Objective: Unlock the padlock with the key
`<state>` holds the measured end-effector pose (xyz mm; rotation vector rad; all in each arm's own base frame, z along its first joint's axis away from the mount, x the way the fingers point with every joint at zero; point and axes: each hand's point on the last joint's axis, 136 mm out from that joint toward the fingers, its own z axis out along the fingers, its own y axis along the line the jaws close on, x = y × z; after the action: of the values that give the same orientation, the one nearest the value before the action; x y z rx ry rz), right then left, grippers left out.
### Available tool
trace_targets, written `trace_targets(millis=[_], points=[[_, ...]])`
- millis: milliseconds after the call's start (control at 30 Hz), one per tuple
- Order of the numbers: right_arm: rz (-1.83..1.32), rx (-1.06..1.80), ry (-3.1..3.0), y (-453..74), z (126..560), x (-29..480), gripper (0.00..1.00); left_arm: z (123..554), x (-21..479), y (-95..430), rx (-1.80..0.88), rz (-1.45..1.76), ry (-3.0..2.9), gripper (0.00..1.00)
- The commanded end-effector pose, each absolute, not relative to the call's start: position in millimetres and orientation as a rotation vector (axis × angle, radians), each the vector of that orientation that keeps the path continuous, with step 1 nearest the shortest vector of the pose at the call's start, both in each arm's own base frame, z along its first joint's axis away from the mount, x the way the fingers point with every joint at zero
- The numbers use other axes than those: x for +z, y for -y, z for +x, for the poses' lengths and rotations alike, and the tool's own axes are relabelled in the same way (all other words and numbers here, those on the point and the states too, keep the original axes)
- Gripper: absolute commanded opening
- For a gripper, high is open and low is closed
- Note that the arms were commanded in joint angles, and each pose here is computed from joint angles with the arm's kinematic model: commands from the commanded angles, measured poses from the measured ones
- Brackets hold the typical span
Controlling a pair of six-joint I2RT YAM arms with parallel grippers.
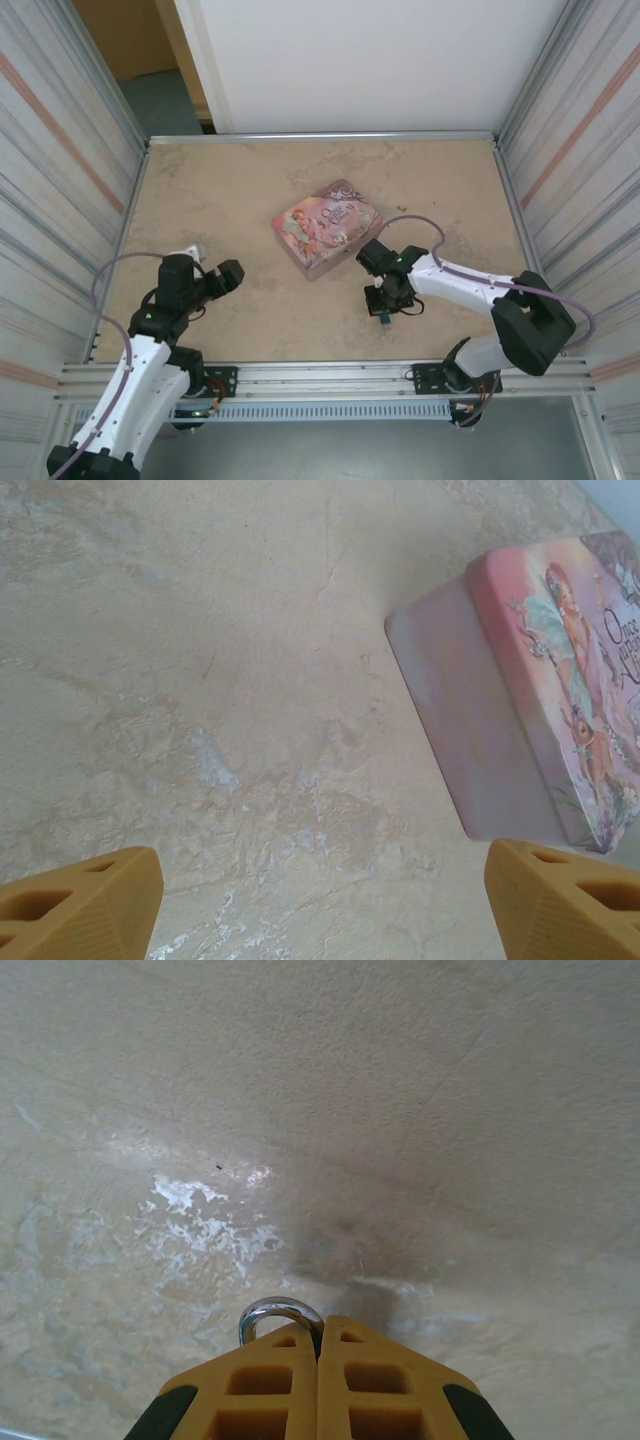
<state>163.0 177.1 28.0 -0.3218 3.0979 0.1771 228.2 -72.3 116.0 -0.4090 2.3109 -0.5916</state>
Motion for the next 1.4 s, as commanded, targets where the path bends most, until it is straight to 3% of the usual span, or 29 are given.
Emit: trace_targets(millis=[0, 367, 867, 1367], points=[[-0.297, 0.210, -3.115, -187, 165, 27, 0.00, 229, 110, 69, -0.564, -0.392, -2.324, 0.84], [-0.310, 0.203, -3.163, -191, 162, 10, 0.00, 232, 110, 69, -0.556, -0.387, -2.332, 0.84], [-0.335, 0.153, -3.082, -182, 174, 37, 0.32, 233, 123, 68, -0.555, -0.384, -2.314, 0.84], [-0.278, 0.223, -2.888, -161, 188, 92, 0.49, 225, 145, 67, -0.583, -0.397, -2.276, 0.84]])
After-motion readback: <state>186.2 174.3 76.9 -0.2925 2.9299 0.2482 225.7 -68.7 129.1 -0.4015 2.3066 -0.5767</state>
